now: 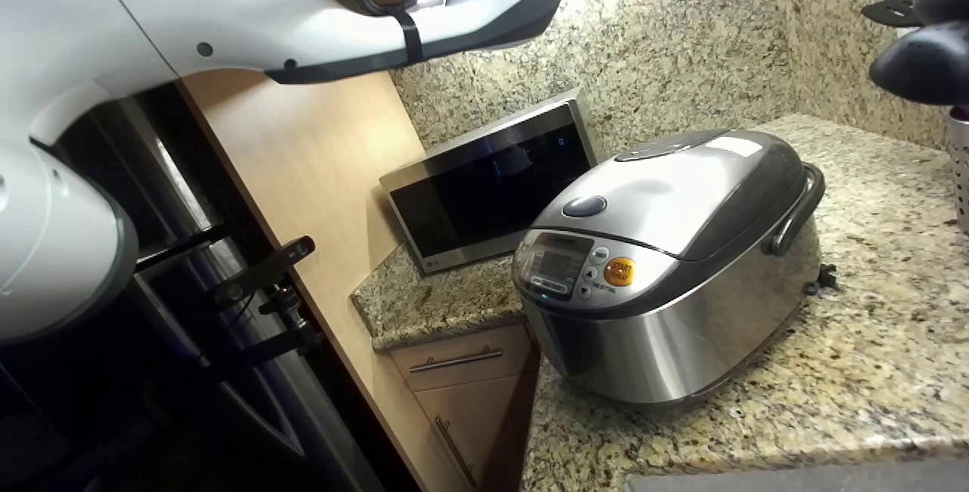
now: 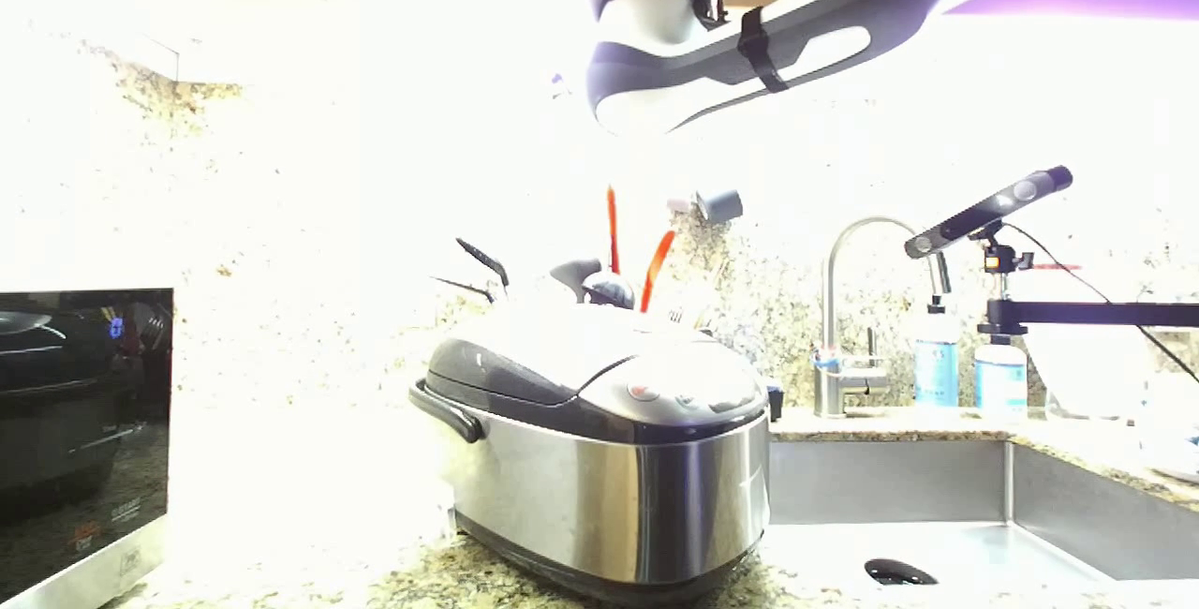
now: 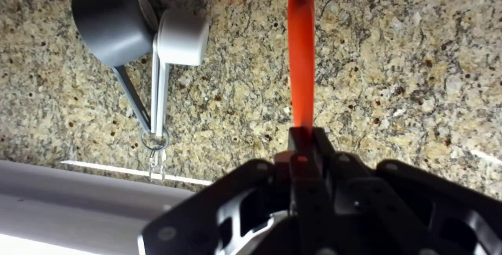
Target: Pick up an orange ladle and put it on the counter top
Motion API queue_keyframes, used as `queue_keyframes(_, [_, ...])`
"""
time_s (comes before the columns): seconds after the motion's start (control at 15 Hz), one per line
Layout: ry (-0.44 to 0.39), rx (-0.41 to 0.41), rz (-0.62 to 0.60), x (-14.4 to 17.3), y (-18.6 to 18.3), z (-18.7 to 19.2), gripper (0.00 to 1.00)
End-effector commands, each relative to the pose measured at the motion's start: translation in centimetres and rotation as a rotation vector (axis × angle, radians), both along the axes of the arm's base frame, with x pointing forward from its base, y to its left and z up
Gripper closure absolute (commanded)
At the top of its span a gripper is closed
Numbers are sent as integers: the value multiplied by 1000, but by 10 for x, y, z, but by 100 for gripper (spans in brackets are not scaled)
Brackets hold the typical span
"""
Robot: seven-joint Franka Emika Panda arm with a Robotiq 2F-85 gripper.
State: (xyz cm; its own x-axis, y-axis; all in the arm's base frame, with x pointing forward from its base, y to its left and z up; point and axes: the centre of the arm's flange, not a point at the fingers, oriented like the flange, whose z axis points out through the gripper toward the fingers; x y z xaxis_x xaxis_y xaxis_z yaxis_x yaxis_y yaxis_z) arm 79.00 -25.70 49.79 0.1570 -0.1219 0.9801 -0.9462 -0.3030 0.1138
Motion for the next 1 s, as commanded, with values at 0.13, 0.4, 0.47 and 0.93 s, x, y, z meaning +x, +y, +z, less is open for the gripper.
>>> queue_keyframes(0.13, [-31, -112, 37, -10, 33, 3, 98])
queue_keyframes(0.4, [-8, -161, 61, -12, 52, 5, 98])
queue_keyframes(0.47, [3, -167, 63, -11, 55, 4, 98])
queue_keyframes(0.93, [75, -247, 59, -35, 64, -14, 98])
